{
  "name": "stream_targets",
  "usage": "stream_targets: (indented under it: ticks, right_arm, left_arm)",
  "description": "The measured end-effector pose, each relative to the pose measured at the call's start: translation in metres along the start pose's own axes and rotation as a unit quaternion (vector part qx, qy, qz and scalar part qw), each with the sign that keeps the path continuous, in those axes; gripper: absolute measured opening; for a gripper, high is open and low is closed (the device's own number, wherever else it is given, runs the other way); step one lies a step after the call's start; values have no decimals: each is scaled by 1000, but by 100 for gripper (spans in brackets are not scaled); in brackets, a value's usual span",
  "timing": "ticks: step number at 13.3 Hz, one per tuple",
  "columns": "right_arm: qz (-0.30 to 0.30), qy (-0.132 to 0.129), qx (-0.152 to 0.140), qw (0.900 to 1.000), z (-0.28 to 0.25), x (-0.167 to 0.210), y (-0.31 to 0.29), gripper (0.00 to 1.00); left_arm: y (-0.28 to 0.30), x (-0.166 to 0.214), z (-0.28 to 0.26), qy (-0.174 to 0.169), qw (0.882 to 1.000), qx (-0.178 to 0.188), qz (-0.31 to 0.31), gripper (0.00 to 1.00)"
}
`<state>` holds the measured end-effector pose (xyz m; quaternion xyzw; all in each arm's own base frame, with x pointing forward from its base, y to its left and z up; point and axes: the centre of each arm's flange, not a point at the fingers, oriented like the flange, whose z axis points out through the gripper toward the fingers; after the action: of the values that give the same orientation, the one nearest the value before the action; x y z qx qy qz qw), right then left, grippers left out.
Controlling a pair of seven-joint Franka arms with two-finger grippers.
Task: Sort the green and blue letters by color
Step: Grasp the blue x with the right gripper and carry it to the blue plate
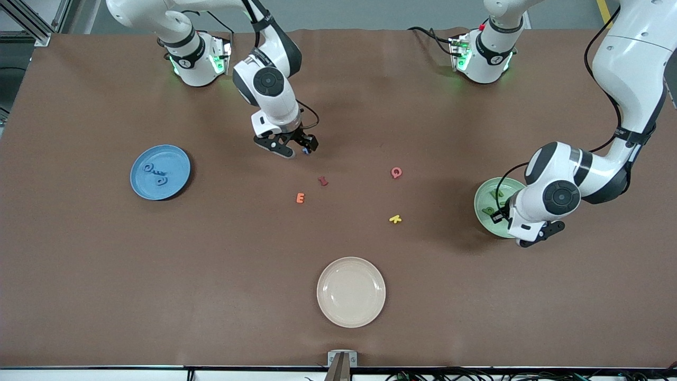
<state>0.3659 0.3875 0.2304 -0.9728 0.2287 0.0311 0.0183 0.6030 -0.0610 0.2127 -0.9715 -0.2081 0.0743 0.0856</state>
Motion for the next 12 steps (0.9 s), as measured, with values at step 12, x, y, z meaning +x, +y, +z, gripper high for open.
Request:
stream_targets:
  ticks: [12]
  right_arm:
    - [-3,3,-13,1000,55,-16,-5,66]
  left_arm:
    - [3,2,9,17,1000,1,18,35]
